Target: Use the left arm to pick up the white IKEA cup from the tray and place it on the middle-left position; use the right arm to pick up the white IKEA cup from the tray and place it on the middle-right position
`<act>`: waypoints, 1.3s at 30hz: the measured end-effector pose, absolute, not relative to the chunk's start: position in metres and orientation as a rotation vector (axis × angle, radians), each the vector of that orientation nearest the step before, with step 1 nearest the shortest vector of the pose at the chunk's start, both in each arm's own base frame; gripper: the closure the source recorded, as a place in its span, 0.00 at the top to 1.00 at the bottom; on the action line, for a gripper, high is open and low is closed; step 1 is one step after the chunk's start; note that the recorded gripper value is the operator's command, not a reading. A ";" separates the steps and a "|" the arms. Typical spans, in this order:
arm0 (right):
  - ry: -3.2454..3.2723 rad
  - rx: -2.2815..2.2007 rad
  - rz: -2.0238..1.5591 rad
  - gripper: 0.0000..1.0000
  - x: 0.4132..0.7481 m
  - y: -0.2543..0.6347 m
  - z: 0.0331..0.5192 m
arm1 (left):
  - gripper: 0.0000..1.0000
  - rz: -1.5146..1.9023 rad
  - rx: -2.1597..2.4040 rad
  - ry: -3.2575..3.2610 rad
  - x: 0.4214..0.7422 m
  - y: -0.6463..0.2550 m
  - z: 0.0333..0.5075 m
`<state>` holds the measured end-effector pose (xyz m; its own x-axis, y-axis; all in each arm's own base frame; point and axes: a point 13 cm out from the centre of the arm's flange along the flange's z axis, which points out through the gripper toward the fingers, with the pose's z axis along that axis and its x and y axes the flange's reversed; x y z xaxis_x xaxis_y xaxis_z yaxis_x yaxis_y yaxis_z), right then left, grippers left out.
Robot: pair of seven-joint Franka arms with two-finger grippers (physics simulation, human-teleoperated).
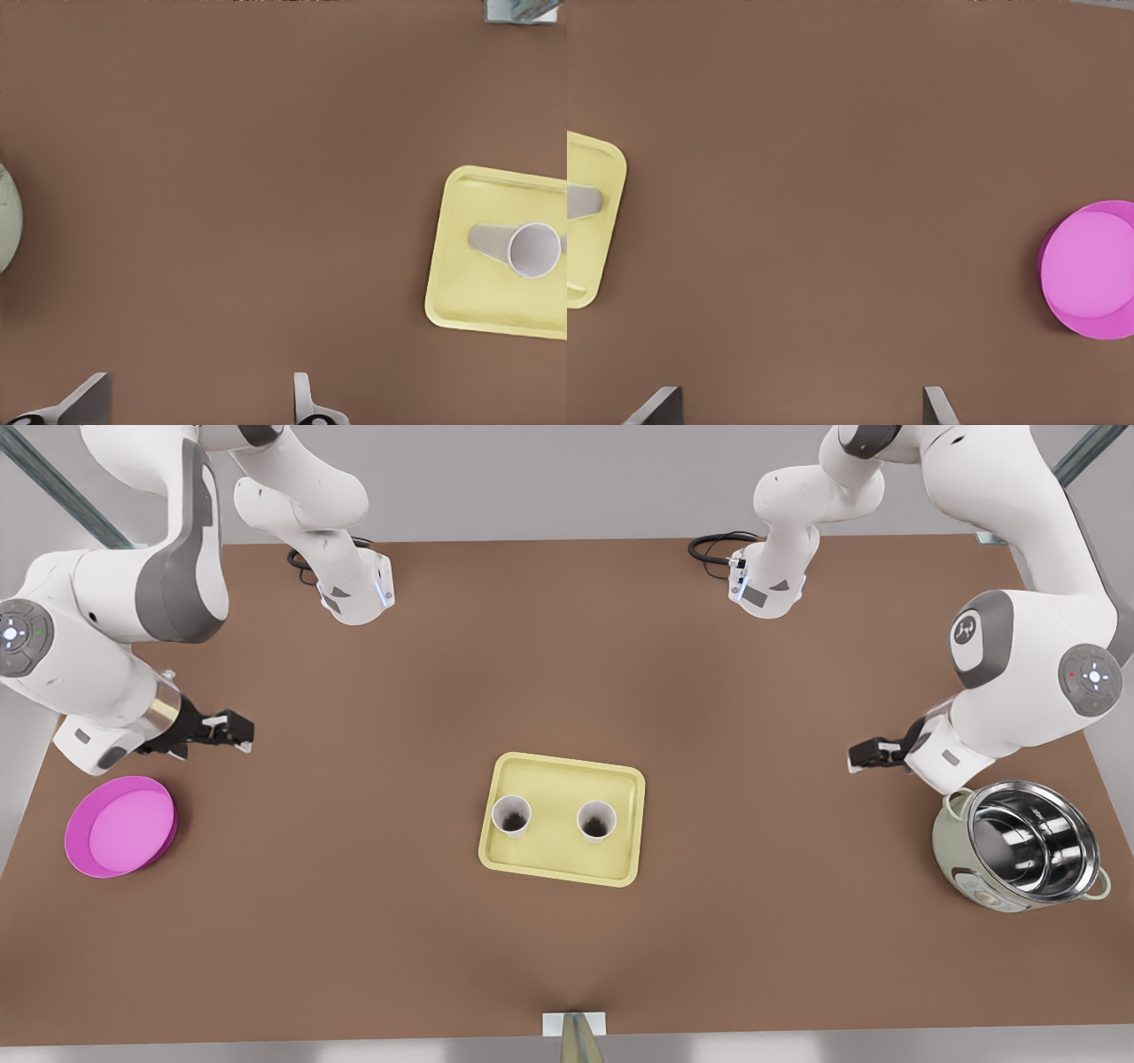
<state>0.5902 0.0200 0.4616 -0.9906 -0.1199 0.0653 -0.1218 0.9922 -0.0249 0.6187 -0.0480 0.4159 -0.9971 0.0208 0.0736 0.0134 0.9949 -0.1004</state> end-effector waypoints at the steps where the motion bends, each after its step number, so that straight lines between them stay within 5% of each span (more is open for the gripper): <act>1: -3.075 0.192 0.045 1.00 0.592 0.020 0.460 | 1.00 0.149 -0.025 -3.068 0.620 -0.048 0.415; 5: -3.036 0.269 0.036 1.00 0.607 0.046 0.422 | 1.00 0.132 -0.041 -3.071 0.621 -0.056 0.410; 14: -2.969 0.625 -0.034 1.00 0.622 0.280 0.240 | 1.00 0.100 -0.074 -3.068 0.609 -0.072 0.412; 39: -3.044 0.438 -0.091 1.00 0.605 0.382 0.108 | 1.00 0.092 -0.048 -3.069 0.609 -0.070 0.413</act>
